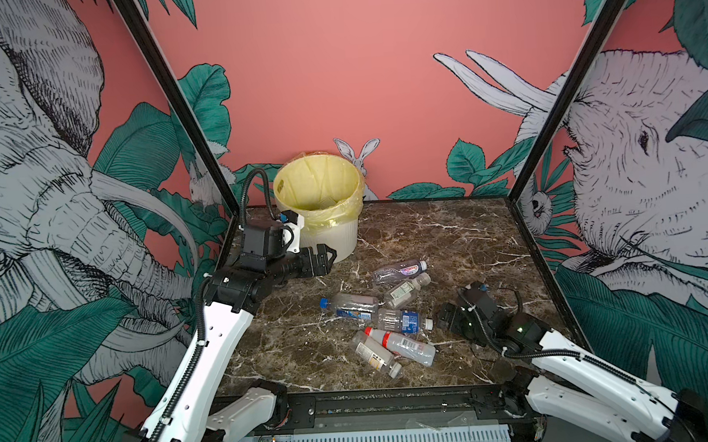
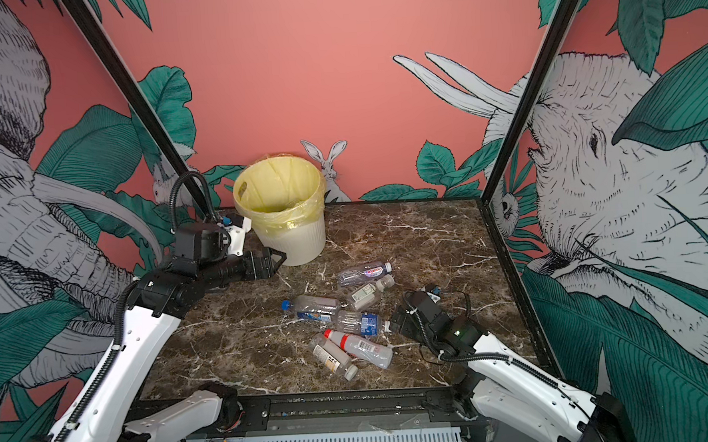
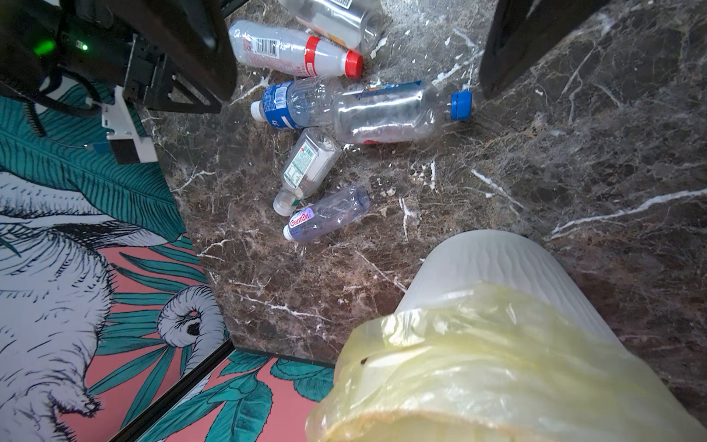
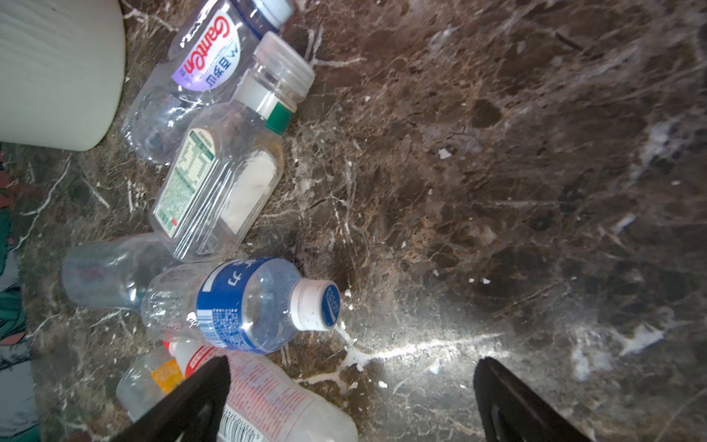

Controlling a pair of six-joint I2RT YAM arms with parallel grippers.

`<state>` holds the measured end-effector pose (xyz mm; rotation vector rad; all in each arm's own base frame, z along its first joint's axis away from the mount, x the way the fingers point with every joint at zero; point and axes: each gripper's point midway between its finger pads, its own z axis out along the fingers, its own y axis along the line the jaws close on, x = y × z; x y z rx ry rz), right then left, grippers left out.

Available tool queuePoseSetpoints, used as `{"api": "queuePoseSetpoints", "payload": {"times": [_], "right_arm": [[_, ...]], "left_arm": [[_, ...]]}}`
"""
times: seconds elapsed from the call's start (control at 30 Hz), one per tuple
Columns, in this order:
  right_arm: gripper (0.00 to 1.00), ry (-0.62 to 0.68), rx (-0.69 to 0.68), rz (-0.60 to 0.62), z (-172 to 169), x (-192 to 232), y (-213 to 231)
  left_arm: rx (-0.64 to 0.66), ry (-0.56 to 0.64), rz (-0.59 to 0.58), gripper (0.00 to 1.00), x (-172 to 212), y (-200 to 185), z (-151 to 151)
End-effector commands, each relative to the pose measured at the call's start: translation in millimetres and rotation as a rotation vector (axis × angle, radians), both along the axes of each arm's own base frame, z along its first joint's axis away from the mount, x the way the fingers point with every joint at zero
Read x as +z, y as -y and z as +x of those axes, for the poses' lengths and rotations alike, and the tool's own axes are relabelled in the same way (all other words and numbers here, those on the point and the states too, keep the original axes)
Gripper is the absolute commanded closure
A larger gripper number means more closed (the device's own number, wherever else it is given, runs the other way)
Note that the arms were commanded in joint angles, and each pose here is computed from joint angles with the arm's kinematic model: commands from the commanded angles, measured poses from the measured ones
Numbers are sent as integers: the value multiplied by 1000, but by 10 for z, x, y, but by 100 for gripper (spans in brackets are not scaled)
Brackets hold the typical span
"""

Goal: Throw the plastic bottles in the bin
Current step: 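Withdraw the left arm from the bin toward the bottle pile, then reach the right gripper to the orange-labeled clear bottle nearest the robot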

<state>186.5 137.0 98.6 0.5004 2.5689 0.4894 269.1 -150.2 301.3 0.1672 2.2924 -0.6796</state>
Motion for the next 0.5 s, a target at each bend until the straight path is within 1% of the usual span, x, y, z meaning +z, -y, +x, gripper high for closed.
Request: {"api": "queuePoseSetpoints", "payload": {"times": [0.0, 0.1, 0.3, 0.47], "right_arm": [[1, -12, -113, -24, -34, -31, 84], [1, 34, -80, -8, 5, 52, -86], [1, 88, 55, -84, 51, 258, -451], [1, 145, 162, -119, 71, 418, -799]], "left_arm": [[-18, -5, -36, 1, -89, 62, -89], [-33, -41, -30, 1, -268, 79, -155], [-41, -78, -11, 1, -533, 43, -262], [-41, -112, 1, 1, -751, 8, -354]]}}
